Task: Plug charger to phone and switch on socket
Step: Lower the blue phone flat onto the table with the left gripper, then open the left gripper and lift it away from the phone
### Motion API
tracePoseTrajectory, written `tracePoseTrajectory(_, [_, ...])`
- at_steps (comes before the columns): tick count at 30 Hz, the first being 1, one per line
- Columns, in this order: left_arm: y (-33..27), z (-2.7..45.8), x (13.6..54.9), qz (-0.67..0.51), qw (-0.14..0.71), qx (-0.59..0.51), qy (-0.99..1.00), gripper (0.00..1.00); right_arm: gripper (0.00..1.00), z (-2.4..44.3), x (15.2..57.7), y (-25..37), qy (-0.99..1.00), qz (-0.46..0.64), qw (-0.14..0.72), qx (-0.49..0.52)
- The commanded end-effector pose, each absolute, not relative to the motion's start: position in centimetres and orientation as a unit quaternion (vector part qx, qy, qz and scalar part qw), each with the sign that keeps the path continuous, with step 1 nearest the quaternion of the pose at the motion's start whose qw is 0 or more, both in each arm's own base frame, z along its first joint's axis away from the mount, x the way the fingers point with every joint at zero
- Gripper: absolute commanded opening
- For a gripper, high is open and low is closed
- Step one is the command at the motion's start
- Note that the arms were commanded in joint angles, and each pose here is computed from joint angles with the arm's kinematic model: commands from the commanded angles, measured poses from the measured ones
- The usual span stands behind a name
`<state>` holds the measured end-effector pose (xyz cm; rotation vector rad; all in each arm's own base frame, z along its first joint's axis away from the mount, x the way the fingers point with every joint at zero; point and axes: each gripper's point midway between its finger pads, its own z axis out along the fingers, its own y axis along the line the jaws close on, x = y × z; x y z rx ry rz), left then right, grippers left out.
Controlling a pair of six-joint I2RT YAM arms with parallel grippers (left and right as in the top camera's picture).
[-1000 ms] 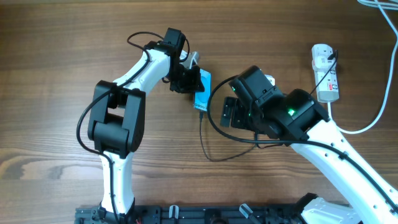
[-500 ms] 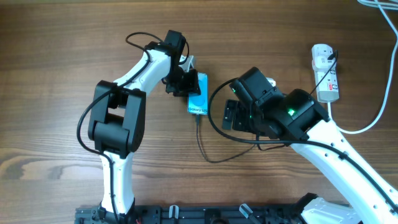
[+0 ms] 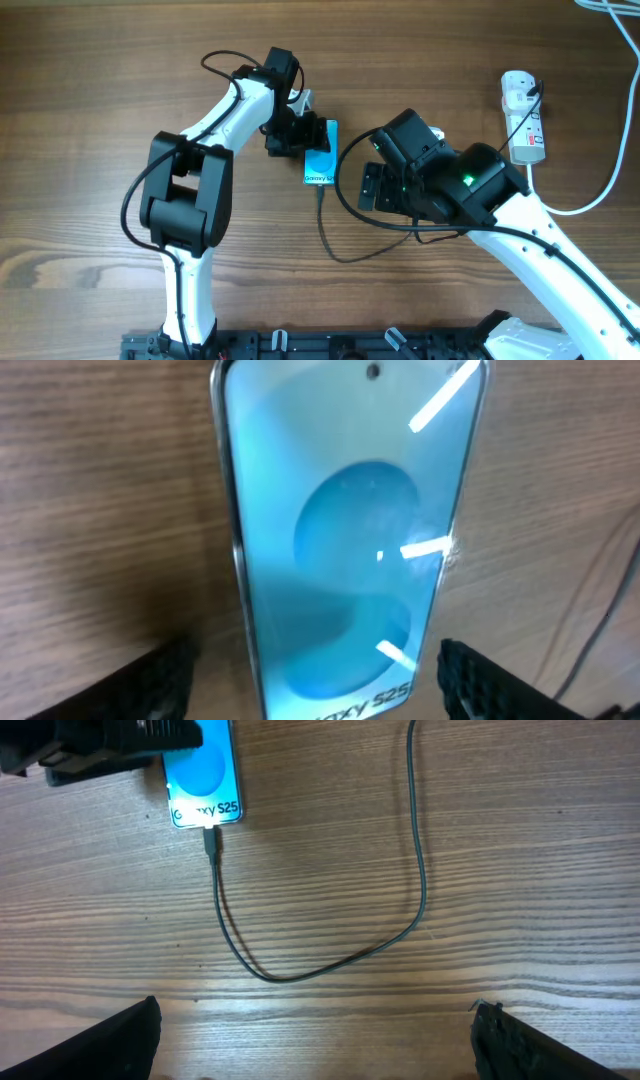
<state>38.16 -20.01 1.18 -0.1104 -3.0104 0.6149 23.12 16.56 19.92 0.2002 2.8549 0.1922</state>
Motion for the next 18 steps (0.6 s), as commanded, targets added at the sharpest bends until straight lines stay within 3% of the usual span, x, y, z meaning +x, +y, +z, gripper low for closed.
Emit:
tracePoseTrajectory(1, [-18.6,1.6,38.2,0.172,0.037,-0.028,-0.984,0.92,1.0,20.2,23.2,16.8,0.985,0.073,0.136,0.074])
tracePoseTrajectory(8, [-16.9,9.1,40.3,0.174,-0.041,0.007,-0.984,1.0,1.0,19.7,23.4,16.9,0.987,0.066,0.13,0.074])
tracePoseTrajectory(18, [-10.5,20.8,40.8,0.079,-0.221,0.129,-0.964,1.0,1.0,18.9,23.9,17.1,0.988,0.055,0.126,0.074])
